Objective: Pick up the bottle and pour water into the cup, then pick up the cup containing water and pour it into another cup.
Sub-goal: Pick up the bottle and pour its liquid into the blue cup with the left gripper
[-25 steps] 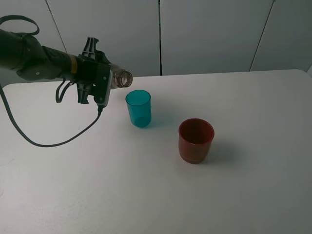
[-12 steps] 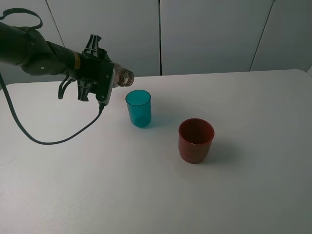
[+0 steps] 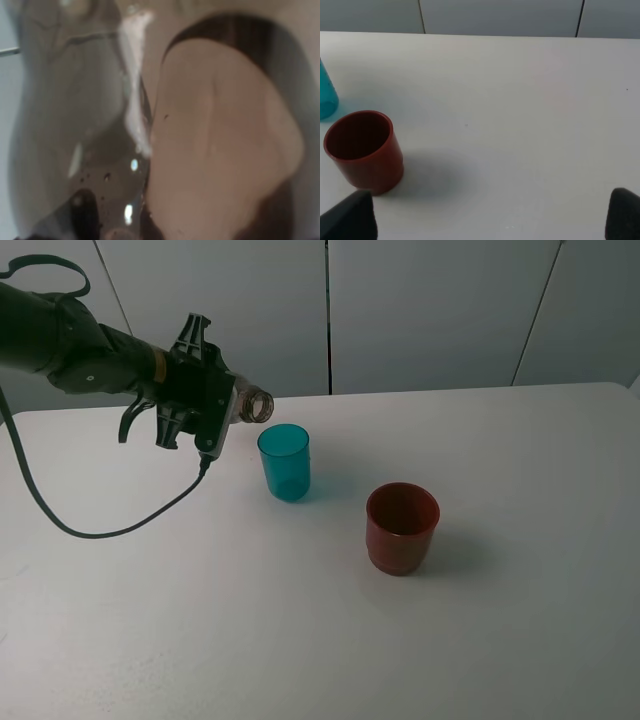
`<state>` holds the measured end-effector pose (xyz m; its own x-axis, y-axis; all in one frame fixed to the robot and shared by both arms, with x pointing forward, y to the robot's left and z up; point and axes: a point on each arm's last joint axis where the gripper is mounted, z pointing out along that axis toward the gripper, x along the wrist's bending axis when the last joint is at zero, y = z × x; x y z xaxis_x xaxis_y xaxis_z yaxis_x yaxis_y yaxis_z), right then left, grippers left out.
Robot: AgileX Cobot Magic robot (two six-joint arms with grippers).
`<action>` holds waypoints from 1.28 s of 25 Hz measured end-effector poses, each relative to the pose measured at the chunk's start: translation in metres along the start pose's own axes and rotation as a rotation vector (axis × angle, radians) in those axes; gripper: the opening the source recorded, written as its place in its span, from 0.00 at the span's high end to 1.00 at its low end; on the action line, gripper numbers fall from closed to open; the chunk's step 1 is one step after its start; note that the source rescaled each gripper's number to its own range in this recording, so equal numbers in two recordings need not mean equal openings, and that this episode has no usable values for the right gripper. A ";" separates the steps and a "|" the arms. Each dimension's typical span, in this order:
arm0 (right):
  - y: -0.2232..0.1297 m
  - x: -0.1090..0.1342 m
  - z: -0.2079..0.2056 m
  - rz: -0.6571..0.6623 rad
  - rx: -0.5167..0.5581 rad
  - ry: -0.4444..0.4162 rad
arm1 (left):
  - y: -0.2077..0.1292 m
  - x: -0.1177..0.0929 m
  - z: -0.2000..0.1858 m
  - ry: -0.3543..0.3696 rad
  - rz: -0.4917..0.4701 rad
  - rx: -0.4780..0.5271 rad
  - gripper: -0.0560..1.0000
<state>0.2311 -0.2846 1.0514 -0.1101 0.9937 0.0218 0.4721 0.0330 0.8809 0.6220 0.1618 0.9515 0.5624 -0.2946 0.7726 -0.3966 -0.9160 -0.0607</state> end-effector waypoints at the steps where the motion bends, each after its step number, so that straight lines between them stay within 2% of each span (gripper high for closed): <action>1: 0.000 0.000 0.000 0.000 0.000 0.000 | 0.000 0.000 0.000 -0.004 -0.004 0.003 0.94; 24: 0.000 0.000 0.000 0.000 0.000 0.000 | 0.003 0.005 0.014 -0.018 0.006 0.017 0.94; 32: 0.000 0.000 0.000 0.000 0.000 0.000 | 0.010 0.009 0.014 -0.027 0.101 0.019 0.94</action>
<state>0.2311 -0.2846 1.0514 -0.1101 0.9937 0.0218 0.4721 0.0330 0.8809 0.6328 0.1460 0.9493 0.5397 -0.3924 0.7448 -0.4383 -0.8863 -0.1493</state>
